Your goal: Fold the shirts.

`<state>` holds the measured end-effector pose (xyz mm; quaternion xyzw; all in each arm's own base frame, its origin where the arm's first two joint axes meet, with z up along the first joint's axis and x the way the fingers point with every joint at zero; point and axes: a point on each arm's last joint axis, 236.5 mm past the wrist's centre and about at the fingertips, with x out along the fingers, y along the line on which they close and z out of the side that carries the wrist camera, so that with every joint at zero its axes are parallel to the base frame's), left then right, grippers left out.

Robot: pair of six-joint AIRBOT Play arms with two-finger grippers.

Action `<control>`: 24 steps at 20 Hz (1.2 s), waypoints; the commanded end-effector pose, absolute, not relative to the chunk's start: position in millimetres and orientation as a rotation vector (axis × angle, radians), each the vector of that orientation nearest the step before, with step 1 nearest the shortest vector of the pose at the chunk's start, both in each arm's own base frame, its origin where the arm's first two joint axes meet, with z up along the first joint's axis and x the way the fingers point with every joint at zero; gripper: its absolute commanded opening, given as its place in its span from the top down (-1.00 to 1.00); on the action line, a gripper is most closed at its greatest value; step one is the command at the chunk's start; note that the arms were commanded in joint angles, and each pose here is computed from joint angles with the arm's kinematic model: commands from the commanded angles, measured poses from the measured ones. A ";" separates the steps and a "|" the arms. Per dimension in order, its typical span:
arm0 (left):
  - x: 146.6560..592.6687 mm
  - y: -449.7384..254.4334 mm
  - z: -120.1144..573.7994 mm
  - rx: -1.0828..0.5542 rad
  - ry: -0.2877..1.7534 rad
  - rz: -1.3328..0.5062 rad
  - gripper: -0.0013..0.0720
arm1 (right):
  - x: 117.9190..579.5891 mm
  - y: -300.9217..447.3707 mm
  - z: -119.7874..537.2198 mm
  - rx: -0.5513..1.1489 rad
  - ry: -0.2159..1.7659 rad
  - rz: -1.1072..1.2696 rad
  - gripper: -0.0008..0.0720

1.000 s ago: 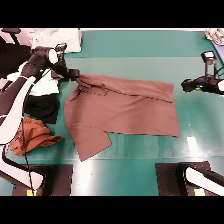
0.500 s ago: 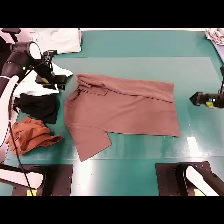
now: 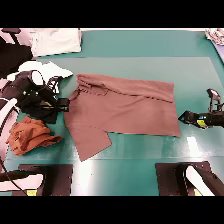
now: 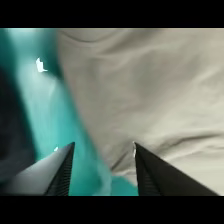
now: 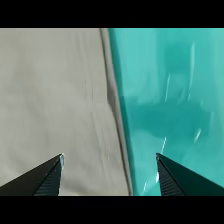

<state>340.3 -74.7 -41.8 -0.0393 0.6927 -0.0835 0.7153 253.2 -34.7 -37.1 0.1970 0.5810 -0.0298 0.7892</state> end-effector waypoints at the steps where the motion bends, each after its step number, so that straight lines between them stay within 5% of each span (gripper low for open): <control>1: 334.7 -82.0 -54.6 -0.101 1.521 -0.227 -0.78 | 237.8 -23.2 -48.6 0.471 1.345 -0.038 -0.81; 6: 285.5 -111.5 -47.5 -0.354 1.622 -0.420 -0.89 | 230.5 -19.2 -49.1 0.476 1.378 -0.025 -0.86; 13: 200.7 -123.4 -38.0 -0.432 1.577 -0.438 -0.89 | 235.5 -21.6 -48.5 0.474 1.355 -0.033 -0.86; 24: 199.1 -134.9 -66.4 -0.591 1.531 -0.366 -0.89 | 245.1 -25.3 -32.3 0.470 1.329 -0.037 -0.86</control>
